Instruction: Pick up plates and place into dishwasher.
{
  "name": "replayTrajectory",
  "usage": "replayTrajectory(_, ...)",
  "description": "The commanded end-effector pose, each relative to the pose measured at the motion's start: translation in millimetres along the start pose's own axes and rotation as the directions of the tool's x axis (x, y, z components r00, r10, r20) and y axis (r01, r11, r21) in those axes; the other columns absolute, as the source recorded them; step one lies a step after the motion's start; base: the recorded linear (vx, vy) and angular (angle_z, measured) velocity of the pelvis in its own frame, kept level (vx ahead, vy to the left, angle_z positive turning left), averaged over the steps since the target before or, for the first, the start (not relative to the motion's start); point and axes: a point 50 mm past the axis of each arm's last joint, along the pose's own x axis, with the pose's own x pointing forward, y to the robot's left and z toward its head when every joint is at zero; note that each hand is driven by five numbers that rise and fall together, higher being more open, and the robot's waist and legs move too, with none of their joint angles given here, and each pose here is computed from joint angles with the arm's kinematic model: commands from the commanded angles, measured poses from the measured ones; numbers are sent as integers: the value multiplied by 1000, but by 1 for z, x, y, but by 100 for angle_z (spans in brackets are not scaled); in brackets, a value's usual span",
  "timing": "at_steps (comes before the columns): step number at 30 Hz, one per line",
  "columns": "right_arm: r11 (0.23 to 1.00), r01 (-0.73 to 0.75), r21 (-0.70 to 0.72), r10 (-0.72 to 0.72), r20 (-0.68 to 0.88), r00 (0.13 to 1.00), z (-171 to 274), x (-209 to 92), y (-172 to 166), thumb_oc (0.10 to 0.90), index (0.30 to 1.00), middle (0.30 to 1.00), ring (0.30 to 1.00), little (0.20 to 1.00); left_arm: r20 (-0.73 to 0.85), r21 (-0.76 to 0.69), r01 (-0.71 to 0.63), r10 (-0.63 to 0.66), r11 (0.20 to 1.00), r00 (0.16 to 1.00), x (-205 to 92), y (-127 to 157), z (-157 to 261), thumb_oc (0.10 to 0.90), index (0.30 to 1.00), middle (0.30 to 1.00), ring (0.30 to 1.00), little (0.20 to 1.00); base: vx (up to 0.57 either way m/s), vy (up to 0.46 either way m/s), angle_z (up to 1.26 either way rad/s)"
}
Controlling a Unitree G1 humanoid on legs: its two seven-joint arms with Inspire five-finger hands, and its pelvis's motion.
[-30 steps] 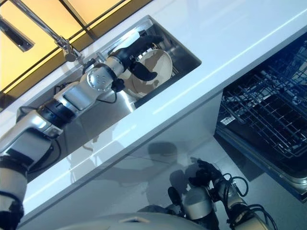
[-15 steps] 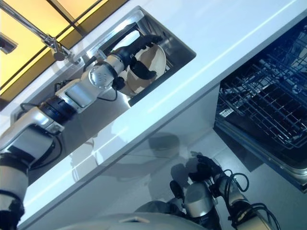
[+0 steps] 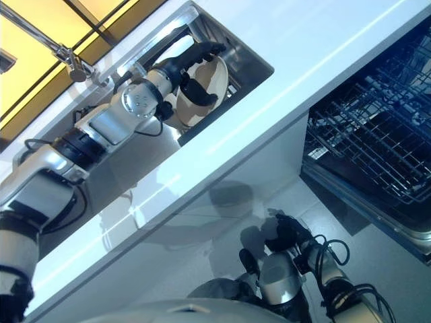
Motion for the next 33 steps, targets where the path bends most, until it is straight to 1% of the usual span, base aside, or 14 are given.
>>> replayTrajectory(1,993,-69,-100,53,-148,987,-45,-18,8,800,900,900,900,900,91,184,-141,126,973,988,9,42,29,800,900,900,900,900,0,0,0)
replayTrajectory(2,993,-69,-100,53,-148,987,-45,-18,8,800,900,900,900,900,91,184,-141,126,973,988,9,42,29,800,900,900,900,900,0,0,0)
replayTrajectory(3,992,-67,-103,51,-146,988,-44,-18,6,800,900,900,900,900,158,282,-187,147,941,976,8,47,39,800,900,900,900,900,0,0,0)
replayTrajectory(4,993,-64,-102,49,-142,989,-44,-18,4,800,900,900,900,900,198,321,-217,159,922,967,7,51,45,800,900,900,900,900,-32,-11,-5)
replayTrajectory(10,993,-61,-97,46,-151,988,-49,-21,2,800,900,900,900,900,278,459,-260,140,849,950,0,59,63,800,900,900,900,900,-3,-5,-2)
replayTrajectory(18,994,-66,-88,49,-176,983,-52,-22,3,800,900,900,900,900,248,497,-201,84,844,965,-1,53,68,800,900,900,900,900,9,-8,2)
replayTrajectory(30,994,-68,-81,49,-216,975,-61,-25,9,800,900,900,900,900,178,456,-121,44,882,983,-1,42,57,800,900,900,900,900,9,-3,2)
replayTrajectory(33,994,-67,-82,47,-219,974,-62,-26,9,800,900,900,900,900,167,463,-113,39,879,985,-1,42,54,800,900,900,900,900,0,0,0)
